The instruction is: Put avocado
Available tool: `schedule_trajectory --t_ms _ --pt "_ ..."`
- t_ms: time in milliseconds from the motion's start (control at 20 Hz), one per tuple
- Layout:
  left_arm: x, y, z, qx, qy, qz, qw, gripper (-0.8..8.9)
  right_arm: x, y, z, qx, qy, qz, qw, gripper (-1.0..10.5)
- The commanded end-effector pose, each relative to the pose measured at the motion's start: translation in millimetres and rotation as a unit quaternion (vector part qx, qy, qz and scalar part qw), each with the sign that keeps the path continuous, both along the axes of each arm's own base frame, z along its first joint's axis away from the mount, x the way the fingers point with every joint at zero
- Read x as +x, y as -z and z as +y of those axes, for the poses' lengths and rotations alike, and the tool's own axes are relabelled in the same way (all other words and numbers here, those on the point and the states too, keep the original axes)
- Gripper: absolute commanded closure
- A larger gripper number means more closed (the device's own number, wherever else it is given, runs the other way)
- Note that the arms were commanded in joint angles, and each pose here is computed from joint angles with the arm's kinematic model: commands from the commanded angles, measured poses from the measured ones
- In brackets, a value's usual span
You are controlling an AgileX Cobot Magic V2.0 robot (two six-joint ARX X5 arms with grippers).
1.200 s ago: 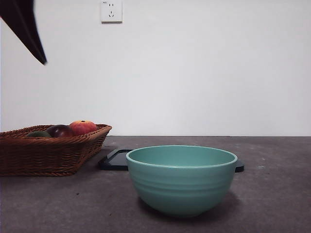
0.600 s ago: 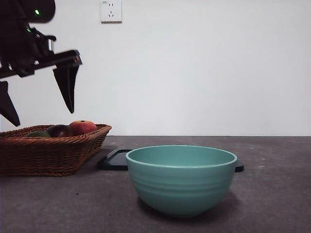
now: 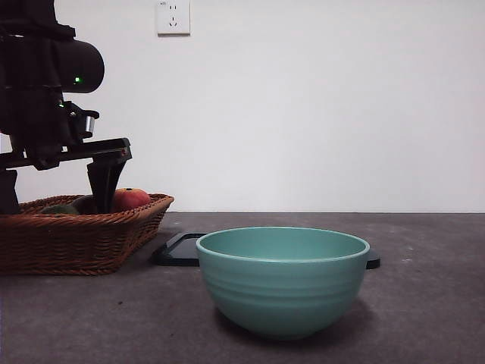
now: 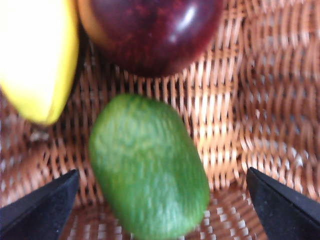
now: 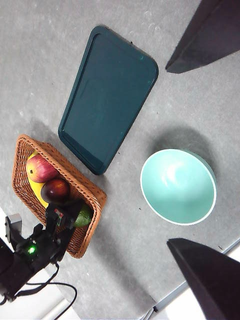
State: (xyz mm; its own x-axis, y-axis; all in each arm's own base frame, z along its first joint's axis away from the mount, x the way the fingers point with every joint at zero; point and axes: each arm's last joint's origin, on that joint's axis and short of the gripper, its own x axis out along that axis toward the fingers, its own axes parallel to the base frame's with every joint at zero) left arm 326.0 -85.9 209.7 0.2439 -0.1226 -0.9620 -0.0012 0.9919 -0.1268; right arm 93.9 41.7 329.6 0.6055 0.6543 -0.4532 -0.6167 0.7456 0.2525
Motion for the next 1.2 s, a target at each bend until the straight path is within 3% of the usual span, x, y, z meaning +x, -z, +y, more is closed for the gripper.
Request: schedule_trajectory --t_ms 50,200,500,650,950,1200 --pt "7 3 -2 0.001 0.003 -0.002 1.0 1.09 0 -6 1 0.002 -0.005 -0.012 1.0 3.7" --pt "9 10 -1 0.003 0.001 0.012 1.0 1.23 0 -6 1 0.001 -0.005 -0.012 1.0 3.7" --pt "12 11 -1 0.0 0.0 0.001 1.0 4.91 0 -6 1 0.002 -0.006 -0.012 1.0 3.7" --pt "13 10 -2 -0.001 0.001 -0.004 1.0 6.1 0 -6 1 0.001 -0.005 -0.012 1.0 3.7" --pt "9 -23 -1 -0.003 0.017 -0.033 0.999 6.29 0 -6 1 0.002 -0.005 -0.013 1.0 3.7" --pt "-35 -78 -8 -0.011 0.059 -0.073 0.996 6.3 0 -6 1 0.002 -0.005 -0.013 1.0 3.7"
